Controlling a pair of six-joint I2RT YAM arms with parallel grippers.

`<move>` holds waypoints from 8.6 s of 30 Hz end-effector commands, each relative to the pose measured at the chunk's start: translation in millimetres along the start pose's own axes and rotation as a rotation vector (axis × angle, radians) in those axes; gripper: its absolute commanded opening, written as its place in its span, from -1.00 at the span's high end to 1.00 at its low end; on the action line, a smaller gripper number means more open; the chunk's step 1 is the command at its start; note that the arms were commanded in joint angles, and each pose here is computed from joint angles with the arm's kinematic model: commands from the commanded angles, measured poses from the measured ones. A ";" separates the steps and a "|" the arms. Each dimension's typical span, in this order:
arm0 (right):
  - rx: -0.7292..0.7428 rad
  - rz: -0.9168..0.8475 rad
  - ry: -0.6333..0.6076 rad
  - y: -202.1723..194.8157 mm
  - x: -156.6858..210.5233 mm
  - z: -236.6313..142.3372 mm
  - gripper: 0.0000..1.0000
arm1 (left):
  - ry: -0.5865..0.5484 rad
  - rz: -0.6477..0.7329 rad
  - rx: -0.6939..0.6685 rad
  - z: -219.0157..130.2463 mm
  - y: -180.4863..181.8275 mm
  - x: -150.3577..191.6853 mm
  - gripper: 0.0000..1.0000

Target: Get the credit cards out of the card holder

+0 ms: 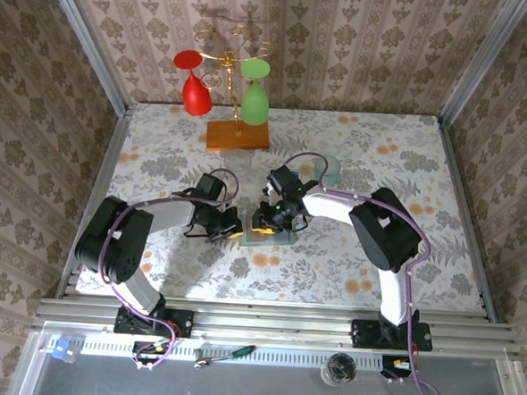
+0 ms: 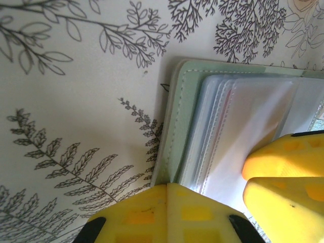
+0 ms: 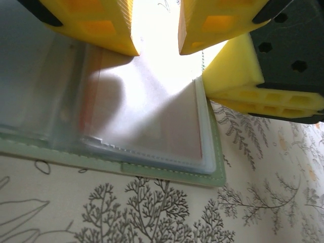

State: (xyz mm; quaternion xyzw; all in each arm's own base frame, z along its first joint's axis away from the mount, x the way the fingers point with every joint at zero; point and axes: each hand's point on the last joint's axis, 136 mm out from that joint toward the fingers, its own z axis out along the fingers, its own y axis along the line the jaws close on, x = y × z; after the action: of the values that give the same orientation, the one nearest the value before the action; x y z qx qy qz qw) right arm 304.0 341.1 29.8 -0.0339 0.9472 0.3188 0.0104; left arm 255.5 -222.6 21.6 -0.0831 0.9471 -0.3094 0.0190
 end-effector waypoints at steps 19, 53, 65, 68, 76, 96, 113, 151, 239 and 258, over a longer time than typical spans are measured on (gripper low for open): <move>0.004 0.029 -0.042 -19.2 1.2 -19.7 0.49 | 0.021 -0.001 -0.057 -1.8 13.3 5.2 1.00; -0.110 0.062 -0.050 -29.7 2.9 -23.3 0.59 | -0.041 -0.001 0.225 -6.8 -60.3 -14.6 0.62; -0.109 0.065 -0.052 -30.5 3.2 -23.2 0.59 | 0.018 -0.018 0.185 8.4 -52.4 -4.1 0.55; -0.111 0.063 -0.054 -29.7 2.8 -24.2 0.59 | 0.022 -0.015 0.207 9.8 -57.6 -3.5 0.56; -0.118 0.054 -0.066 -25.0 1.3 -29.6 0.58 | 0.017 -0.021 0.230 11.4 -62.8 -5.3 0.61; -0.110 0.019 -0.222 -15.7 -12.4 -91.8 0.55 | 0.041 0.025 0.246 17.6 -91.1 -3.3 0.64; -0.082 0.034 -0.260 -31.9 -4.9 -113.5 0.53 | 0.108 0.066 0.281 37.9 -123.9 -3.3 0.33; -0.062 0.006 -0.103 0.3 -8.6 -47.4 0.52 | 0.015 -0.030 0.241 -1.7 -49.1 -12.6 0.69; 0.063 -0.023 0.023 -16.3 4.6 -9.7 0.51 | -0.004 -0.084 0.153 6.2 -1.7 -7.8 1.00; 0.107 -0.068 -0.006 -15.1 1.7 -22.2 0.51 | -0.024 -0.070 0.172 -0.2 -10.0 -12.2 1.00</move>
State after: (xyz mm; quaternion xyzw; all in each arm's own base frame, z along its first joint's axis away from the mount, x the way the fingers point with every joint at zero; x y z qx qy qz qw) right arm 304.7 321.4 26.3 -0.0582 0.9571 0.2836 0.0144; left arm 269.1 -230.9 27.3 -0.1157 0.9119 -0.3928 0.0257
